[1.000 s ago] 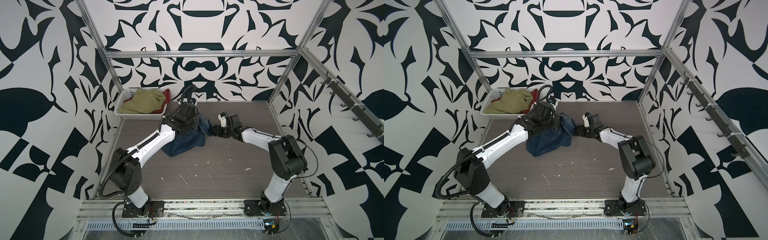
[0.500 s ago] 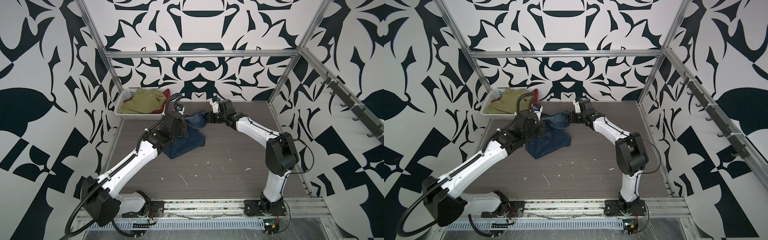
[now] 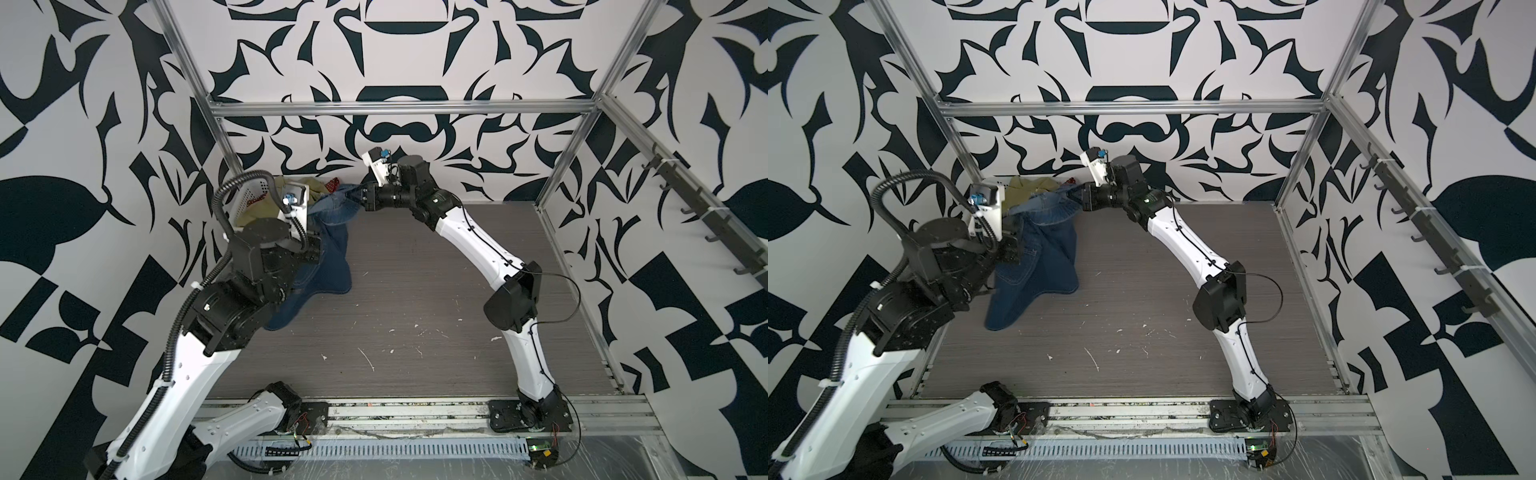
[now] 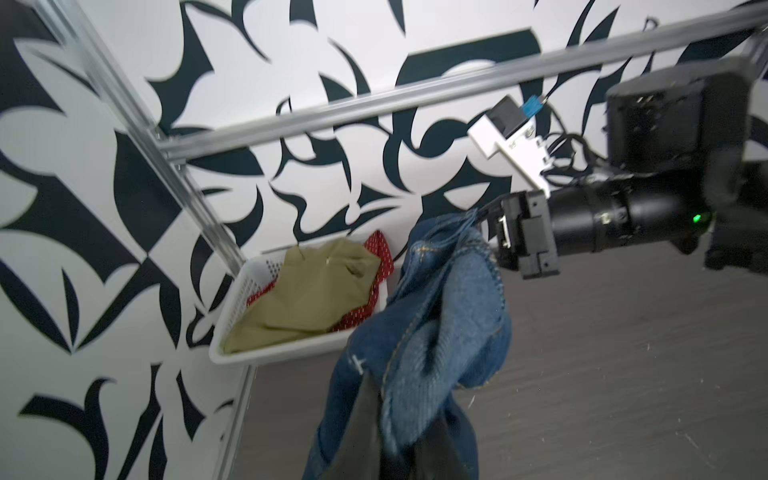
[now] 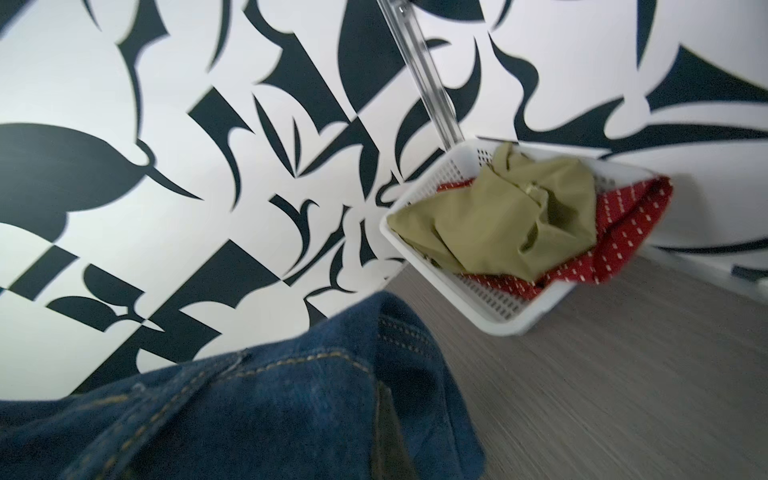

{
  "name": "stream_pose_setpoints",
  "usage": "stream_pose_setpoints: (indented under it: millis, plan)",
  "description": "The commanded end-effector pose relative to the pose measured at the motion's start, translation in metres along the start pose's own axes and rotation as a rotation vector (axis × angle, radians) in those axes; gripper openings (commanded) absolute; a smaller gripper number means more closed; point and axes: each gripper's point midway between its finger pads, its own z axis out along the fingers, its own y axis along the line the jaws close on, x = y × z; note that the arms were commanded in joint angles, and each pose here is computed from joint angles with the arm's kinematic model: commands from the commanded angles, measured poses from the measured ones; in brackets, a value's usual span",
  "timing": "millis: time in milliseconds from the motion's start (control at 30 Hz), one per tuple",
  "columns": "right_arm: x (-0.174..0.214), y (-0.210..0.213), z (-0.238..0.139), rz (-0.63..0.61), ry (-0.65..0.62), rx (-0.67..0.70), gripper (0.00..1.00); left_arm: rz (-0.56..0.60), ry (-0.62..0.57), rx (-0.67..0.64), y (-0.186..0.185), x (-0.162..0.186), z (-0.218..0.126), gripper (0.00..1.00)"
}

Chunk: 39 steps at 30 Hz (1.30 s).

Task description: Fold and stack the skirts

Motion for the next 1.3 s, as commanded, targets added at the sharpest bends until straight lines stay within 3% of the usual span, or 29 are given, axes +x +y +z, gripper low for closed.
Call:
stream_pose_setpoints:
  millis: [0, 133, 200, 233, 267, 300, 333, 400, 500, 567, 667, 733, 800, 933, 1033, 1133, 1267]
  plan:
    - [-0.054, -0.025, -0.042, -0.007, -0.115, 0.062, 0.0, 0.077, -0.036, 0.16, -0.041, -0.033, 0.016, 0.0]
    - [-0.053, -0.082, -0.071, 0.04, -0.127, 0.196, 0.11, 0.197, 0.028, 0.361, -0.146, -0.019, 0.066, 0.0]
    - [-0.049, -0.114, -0.092, 0.053, -0.137, 0.262, 0.2, 0.19, 0.076, 0.483, -0.203, 0.011, 0.087, 0.0]
    - [-0.047, -0.132, -0.105, 0.061, -0.152, 0.292, 0.18, 0.161, 0.109, 0.562, -0.233, 0.03, 0.095, 0.0]
    - [-0.047, -0.154, -0.121, 0.073, -0.173, 0.33, 0.25, 0.131, 0.147, 0.635, -0.262, 0.052, 0.102, 0.0]
    - [-0.044, -0.177, -0.136, 0.101, -0.182, 0.377, 0.4, 0.105, 0.18, 0.683, -0.286, 0.072, 0.109, 0.03]
    - [-0.042, -0.204, -0.156, 0.153, -0.19, 0.431, 0.58, 0.072, 0.218, 0.748, -0.314, 0.094, 0.115, 0.36]
    - [-0.036, -0.244, -0.192, 0.256, -0.199, 0.461, 0.67, 0.088, 0.297, 0.853, -0.362, 0.135, 0.117, 0.96]
    - [-0.027, -0.278, -0.25, 0.339, -0.221, 0.562, 0.71, 0.164, 0.342, 0.845, -0.393, 0.155, 0.115, 0.99]
    - [-0.028, -0.277, -0.282, 0.304, -0.218, 0.675, 0.72, 0.182, 0.29, 0.797, -0.387, 0.14, 0.111, 0.99]
    - [-0.026, -0.268, -0.314, 0.284, -0.212, 0.799, 0.74, 0.138, 0.177, 0.696, -0.347, 0.108, 0.109, 0.99]
    - [-0.018, -0.263, -0.327, 0.309, -0.196, 0.86, 0.74, 0.047, 0.149, 0.647, -0.308, 0.097, 0.112, 0.99]
    - [-0.001, -0.26, -0.335, 0.341, -0.174, 0.904, 0.74, -0.08, 0.194, 0.594, -0.267, 0.105, 0.125, 0.99]
    - [0.054, -0.252, -0.343, 0.417, -0.18, 0.934, 0.75, -0.326, 0.363, 0.407, -0.185, 0.176, 0.15, 0.99]
    - [0.103, -0.257, -0.36, 0.447, -0.177, 1.027, 0.79, -0.437, 0.482, 0.3, -0.153, 0.24, 0.148, 1.0]
    - [0.14, -0.269, -0.374, 0.499, -0.172, 1.048, 0.83, -0.489, 0.567, 0.285, -0.151, 0.291, 0.14, 1.0]
    - [0.177, -0.294, -0.387, 0.577, -0.116, 1.087, 0.84, -0.533, 0.628, 0.348, -0.17, 0.331, 0.141, 0.96]
